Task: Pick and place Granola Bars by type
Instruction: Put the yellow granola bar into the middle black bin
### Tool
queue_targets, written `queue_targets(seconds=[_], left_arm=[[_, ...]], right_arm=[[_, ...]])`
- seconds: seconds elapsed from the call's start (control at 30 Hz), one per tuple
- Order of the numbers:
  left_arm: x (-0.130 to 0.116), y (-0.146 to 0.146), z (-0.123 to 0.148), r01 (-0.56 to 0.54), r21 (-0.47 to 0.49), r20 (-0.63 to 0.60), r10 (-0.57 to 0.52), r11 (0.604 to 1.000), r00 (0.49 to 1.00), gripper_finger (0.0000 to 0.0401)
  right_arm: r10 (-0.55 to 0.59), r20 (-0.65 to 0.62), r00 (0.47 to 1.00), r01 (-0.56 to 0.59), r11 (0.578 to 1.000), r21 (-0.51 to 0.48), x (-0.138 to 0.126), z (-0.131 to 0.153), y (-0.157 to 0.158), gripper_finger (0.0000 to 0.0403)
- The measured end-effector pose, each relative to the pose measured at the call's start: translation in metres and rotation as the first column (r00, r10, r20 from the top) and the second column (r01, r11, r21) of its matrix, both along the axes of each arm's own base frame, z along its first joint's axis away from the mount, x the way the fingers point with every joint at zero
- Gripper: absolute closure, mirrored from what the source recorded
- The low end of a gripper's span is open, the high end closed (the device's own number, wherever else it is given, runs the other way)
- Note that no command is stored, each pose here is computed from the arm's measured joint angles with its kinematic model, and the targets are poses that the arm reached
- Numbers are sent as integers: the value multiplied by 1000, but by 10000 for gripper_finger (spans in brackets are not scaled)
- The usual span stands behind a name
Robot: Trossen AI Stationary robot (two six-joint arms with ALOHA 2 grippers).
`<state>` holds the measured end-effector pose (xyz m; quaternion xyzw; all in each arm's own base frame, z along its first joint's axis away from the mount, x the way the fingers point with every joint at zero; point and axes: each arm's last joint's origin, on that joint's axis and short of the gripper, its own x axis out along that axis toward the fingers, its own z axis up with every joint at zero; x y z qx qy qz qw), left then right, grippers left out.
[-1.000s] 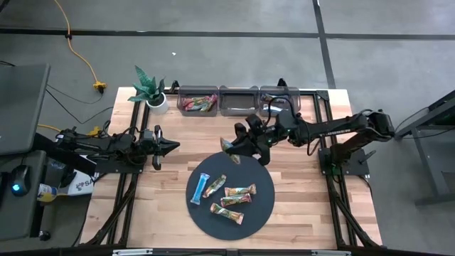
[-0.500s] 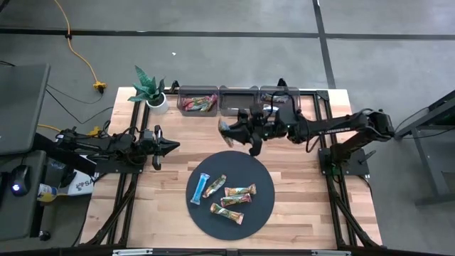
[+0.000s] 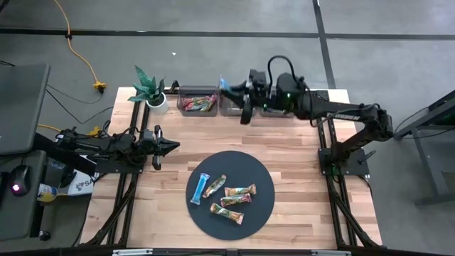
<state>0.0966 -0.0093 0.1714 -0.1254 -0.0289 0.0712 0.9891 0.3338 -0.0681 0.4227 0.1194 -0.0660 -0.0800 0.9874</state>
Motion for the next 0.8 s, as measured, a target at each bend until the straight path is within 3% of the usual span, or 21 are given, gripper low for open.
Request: queue_targets(seconds=[0.2,0.37,0.8], left_arm=[[0,0,0,0,0,0,0,1000,1000,400],[0,0,0,0,0,0,0,1000,1000,400],[0,0,0,0,0,0,0,1000,1000,400]], right_arm=[[-107,-43,993,105,994,-31,-9,3,-41,365],[-120,-82,989,120,993,-10,-15,-6,-75,364],[-3,-293,956,41,992,122,12,-87,-145,356]])
